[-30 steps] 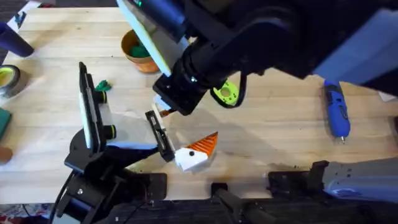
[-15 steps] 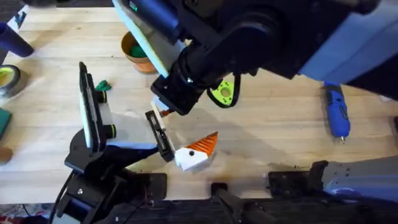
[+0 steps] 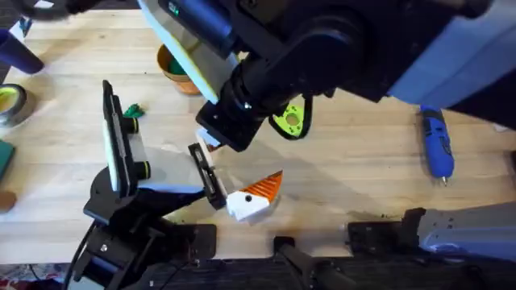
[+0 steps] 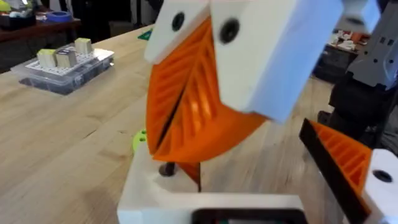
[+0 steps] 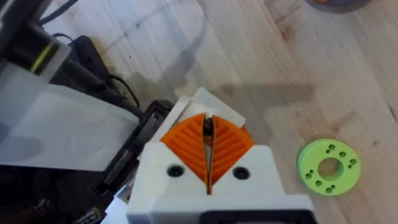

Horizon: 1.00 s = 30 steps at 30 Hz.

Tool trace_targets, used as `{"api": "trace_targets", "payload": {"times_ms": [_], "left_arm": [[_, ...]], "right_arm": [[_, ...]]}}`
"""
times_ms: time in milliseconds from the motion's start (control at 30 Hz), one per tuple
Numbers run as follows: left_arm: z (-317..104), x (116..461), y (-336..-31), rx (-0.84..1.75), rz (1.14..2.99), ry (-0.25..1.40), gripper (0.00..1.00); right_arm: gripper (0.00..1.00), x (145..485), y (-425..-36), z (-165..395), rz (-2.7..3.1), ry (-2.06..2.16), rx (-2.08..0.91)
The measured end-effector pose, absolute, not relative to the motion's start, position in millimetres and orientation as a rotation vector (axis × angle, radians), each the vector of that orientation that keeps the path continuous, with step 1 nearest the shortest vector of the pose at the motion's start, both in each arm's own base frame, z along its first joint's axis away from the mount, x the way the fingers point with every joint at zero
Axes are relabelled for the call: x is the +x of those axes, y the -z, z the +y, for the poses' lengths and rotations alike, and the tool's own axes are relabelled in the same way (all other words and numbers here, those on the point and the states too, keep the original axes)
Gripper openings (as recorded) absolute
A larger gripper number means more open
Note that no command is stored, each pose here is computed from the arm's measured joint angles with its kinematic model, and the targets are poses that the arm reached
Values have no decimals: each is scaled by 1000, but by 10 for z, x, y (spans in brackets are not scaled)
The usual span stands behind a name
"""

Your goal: Pick up the gripper from the table and insert it into the empty holder that is missing its gripper. Then pick up a screw, insert it into the mounting hole, and use the screwdriver to tighten it. Finally, clean up the table by picking up the vegetable and placing it into the bucket.

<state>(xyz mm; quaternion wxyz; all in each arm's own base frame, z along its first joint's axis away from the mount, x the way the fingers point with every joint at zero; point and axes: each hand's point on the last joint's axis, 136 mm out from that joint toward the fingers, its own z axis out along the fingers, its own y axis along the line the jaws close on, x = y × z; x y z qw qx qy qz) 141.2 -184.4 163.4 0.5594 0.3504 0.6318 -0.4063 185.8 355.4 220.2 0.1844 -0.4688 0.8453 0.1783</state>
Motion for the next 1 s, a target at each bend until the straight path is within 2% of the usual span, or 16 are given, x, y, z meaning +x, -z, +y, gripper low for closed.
{"api": "trace_targets", "payload": {"times_ms": [1000], "left_arm": [[-1845, 1411, -1630, 824, 1494, 962, 993]], "right_arm": [[6, 1902, -2110, 3610, 2392, -488, -1325]]}}
